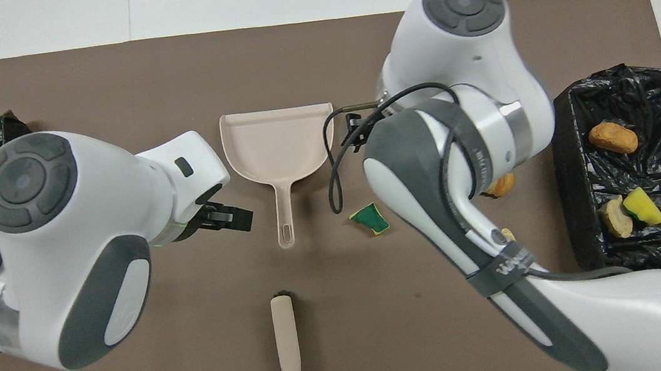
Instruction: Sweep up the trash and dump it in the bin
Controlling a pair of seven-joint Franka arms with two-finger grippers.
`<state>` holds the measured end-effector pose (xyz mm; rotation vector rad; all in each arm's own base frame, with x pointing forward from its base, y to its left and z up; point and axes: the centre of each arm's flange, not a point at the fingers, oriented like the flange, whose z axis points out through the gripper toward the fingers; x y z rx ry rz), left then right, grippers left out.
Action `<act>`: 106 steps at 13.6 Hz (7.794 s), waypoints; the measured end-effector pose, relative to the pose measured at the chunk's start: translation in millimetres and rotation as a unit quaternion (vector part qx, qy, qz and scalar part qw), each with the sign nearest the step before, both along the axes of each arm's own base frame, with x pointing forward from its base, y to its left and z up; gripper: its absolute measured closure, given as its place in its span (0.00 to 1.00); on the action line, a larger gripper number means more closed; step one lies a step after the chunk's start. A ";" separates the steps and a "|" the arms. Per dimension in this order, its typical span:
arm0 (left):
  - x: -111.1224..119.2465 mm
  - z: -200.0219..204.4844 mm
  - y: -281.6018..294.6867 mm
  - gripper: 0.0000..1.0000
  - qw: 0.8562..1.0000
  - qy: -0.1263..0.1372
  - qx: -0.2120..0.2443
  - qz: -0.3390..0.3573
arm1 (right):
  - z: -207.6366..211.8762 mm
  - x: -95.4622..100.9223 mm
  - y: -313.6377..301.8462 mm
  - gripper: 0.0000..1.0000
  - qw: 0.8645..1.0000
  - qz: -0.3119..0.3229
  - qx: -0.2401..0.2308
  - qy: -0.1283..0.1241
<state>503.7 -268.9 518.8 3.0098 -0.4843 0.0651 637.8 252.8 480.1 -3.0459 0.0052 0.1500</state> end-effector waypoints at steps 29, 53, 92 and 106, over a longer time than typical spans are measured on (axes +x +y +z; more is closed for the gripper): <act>13.1 -154.1 -61.9 0.66 1.000 0.000 0.019 -0.002 | 100.4 -30.4 -215.2 0.00 0.996 0.066 -0.045 -0.046; 110.0 -94.0 177.0 0.67 0.815 -0.016 0.079 -0.574 | -82.0 -306.9 201.2 0.00 0.999 -0.020 -0.045 0.020; -35.0 -137.5 -30.9 0.67 0.856 0.033 0.093 -0.507 | -118.8 -106.7 -176.6 0.74 0.982 -0.027 -0.183 0.043; -38.1 -143.9 -32.1 0.67 0.859 0.042 0.093 -0.502 | -149.1 -138.1 -32.6 0.74 0.992 0.105 0.003 0.074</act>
